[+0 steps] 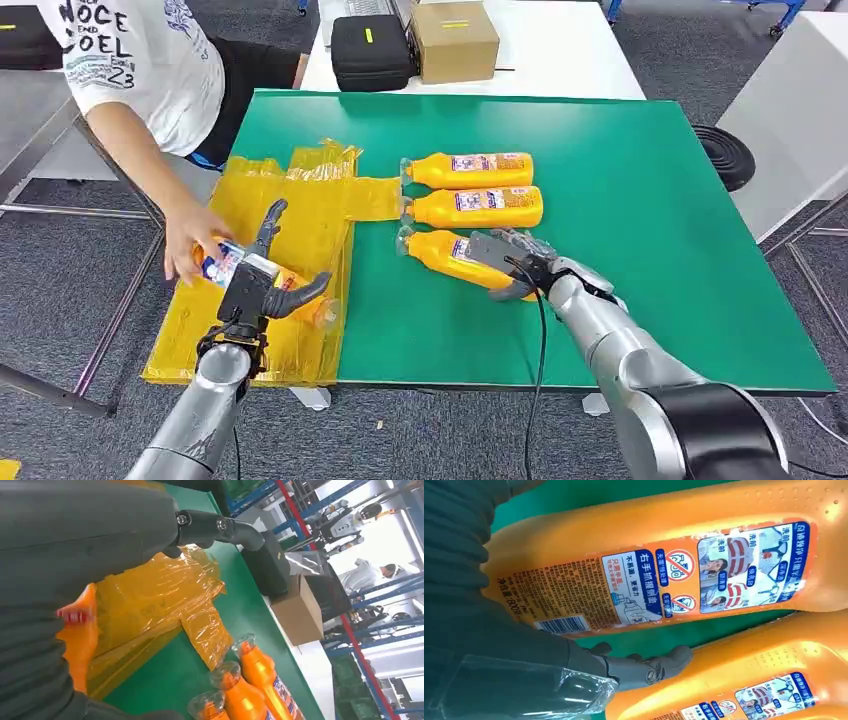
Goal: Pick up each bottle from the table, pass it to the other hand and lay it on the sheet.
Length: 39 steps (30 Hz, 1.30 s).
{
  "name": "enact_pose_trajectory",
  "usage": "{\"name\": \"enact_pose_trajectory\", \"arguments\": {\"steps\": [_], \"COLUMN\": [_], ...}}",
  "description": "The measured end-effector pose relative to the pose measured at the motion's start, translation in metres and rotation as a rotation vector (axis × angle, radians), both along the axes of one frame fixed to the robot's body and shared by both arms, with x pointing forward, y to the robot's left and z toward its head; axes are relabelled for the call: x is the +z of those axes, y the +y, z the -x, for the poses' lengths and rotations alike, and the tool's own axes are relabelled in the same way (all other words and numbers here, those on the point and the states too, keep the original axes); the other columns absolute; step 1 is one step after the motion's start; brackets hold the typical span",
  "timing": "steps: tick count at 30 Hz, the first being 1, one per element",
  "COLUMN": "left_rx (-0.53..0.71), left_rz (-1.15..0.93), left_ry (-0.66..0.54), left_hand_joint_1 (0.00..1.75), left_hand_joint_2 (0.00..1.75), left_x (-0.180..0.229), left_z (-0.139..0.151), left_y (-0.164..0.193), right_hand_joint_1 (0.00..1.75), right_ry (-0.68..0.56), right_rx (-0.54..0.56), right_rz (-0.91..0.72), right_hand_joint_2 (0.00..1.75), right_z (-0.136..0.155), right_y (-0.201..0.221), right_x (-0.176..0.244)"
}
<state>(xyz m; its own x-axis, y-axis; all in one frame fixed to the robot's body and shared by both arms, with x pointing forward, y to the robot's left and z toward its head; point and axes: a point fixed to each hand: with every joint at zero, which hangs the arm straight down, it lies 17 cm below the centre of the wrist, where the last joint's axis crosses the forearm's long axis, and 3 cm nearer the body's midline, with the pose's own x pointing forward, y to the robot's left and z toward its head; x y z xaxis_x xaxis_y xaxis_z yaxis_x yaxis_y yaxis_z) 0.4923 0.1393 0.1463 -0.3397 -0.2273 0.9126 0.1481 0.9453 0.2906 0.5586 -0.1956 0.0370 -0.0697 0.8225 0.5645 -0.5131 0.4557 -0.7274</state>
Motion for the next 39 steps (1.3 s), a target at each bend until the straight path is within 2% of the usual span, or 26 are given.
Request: {"name": "enact_pose_trajectory", "arguments": {"steps": [5, 6, 7, 9, 26, 33, 39], "left_rx": [-0.001, 0.0, 0.0, -0.001, -0.009, -0.009, -0.006], "left_rz": [0.0, 0.001, 0.002, 0.001, -0.005, -0.006, 0.001], "left_ry": [0.015, 0.018, 0.021, 0.026, 0.043, 0.047, 0.049], "left_hand_joint_1": [0.0, 0.0, 0.0, 0.0, 0.0, 0.0, 0.0], "left_hand_joint_2": [1.75, 1.75, 1.75, 1.75, 1.75, 1.75, 1.75], "left_x": [-0.004, -0.005, -0.006, -0.008, -0.009, -0.01, -0.012], "left_z": [0.0, 0.0, 0.0, 0.0, -0.007, -0.01, -0.008], "left_y": [0.0, 0.0, 0.0, 0.0, -0.001, -0.001, 0.0], "right_hand_joint_1": [0.0, 0.3, 1.38, 1.75, 1.75, 1.75, 1.75], "right_ry": [0.048, 0.06, 0.072, 0.103, 0.263, 0.249, 0.15], "right_rx": [-0.049, -0.056, -0.06, -0.064, 0.005, 0.008, 0.015], "right_rz": [0.04, 0.047, 0.05, 0.062, 0.12, 0.123, 0.1], "right_hand_joint_2": [1.75, 1.75, 1.75, 1.75, 1.75, 1.75, 1.75], "right_z": [0.001, 0.002, 0.003, 0.007, 0.027, 0.025, 0.016], "right_y": [-0.014, -0.017, -0.02, -0.026, -0.029, -0.029, -0.024], "right_x": [-0.009, -0.011, -0.014, -0.02, -0.036, -0.034, -0.025]}}
